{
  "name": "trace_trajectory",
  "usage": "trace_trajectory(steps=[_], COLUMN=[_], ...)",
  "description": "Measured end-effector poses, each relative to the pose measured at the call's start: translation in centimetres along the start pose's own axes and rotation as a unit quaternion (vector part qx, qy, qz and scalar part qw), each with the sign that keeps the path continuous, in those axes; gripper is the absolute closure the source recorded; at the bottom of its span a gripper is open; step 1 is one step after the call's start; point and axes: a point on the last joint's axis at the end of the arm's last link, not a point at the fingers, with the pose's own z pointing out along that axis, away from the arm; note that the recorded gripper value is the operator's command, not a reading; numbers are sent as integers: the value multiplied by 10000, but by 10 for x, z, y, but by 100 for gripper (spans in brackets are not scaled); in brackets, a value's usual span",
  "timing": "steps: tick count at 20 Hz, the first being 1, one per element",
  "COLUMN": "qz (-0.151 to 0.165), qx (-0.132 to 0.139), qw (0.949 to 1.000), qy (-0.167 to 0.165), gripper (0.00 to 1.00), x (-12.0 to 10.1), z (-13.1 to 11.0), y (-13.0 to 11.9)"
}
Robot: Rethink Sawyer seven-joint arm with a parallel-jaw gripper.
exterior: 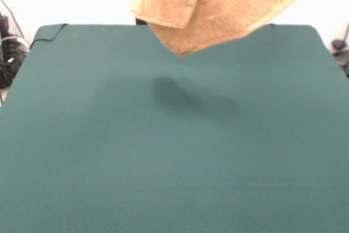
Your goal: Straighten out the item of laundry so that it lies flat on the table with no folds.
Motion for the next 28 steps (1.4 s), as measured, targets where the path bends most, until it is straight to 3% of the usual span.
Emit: trace_trajectory(steps=[11,19,28], qz=[106,176,370], qx=[9,37,103], qw=[9999,9997,9993], qy=[81,147,11], gripper=[100,100,100], x=[8,37,79], z=[5,4,-13], y=[-9,-8,-12])
